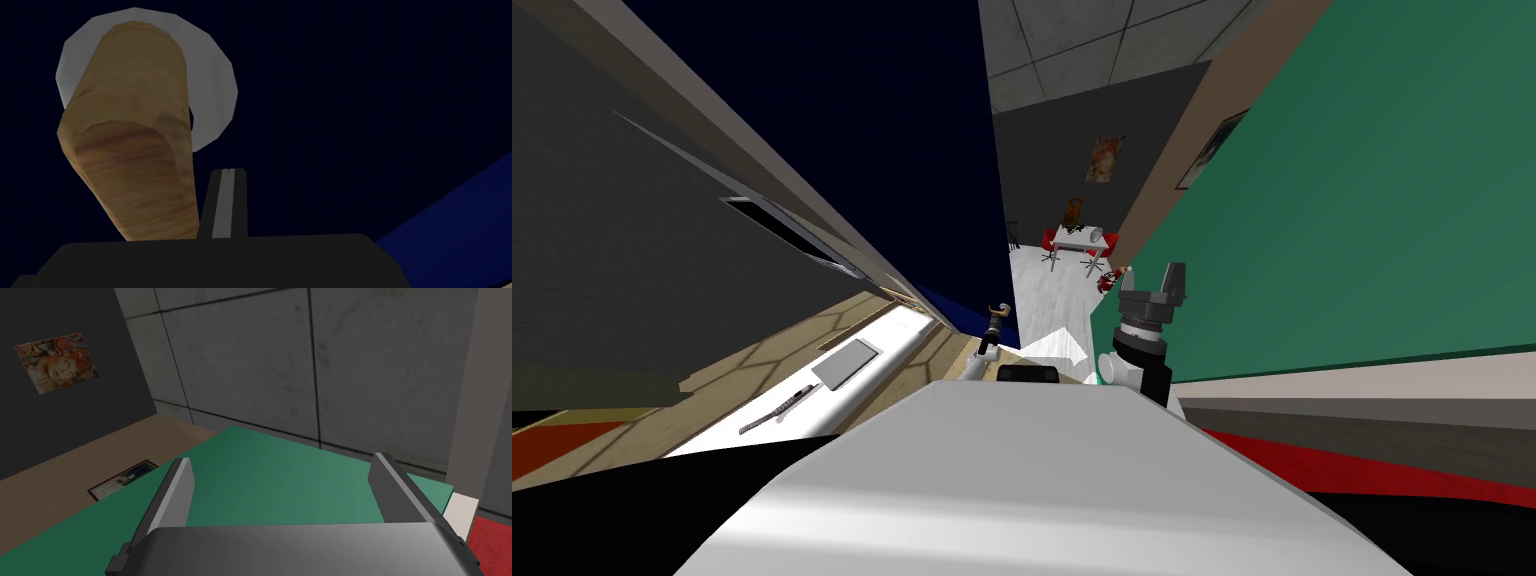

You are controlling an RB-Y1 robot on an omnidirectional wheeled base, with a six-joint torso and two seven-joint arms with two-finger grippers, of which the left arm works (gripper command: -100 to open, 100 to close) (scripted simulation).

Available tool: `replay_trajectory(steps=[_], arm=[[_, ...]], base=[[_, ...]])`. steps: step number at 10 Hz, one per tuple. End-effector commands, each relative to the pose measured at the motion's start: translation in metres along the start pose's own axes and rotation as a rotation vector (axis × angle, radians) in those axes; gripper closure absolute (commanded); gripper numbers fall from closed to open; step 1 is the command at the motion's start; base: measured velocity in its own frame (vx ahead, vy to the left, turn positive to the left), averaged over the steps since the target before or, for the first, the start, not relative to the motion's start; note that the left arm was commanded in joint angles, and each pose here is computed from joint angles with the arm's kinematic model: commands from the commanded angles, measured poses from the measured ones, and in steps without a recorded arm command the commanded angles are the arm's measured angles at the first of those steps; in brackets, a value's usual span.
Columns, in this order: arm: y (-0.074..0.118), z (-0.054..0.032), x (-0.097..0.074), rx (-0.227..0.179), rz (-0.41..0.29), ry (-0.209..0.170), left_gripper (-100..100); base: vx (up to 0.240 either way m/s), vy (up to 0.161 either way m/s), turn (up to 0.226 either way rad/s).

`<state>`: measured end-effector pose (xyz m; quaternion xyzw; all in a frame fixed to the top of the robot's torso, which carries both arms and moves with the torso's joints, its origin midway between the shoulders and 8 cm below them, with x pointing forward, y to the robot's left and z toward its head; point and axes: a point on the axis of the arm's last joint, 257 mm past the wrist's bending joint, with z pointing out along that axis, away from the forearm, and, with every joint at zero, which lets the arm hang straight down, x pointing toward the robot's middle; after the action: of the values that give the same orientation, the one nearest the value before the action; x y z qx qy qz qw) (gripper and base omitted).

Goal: Push the door open

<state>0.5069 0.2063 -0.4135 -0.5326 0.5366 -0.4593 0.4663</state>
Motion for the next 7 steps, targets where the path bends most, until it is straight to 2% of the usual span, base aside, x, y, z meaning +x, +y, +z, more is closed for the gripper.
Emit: replay_trajectory(steps=[1,4,7], arm=[[-0.004,-0.0052,-0.005,0.029,0.028,0.015,-100],[-0.006,-0.0112,-0.001,0.055,0.040,0.035,-100],[-0.008,-0.0160,0.006,0.074,0.043,0.052,-100]], base=[[-0.082,0.082,-0.134],[-0.125,0.128,-0.109],[-0.094,0.074,-0.051]])
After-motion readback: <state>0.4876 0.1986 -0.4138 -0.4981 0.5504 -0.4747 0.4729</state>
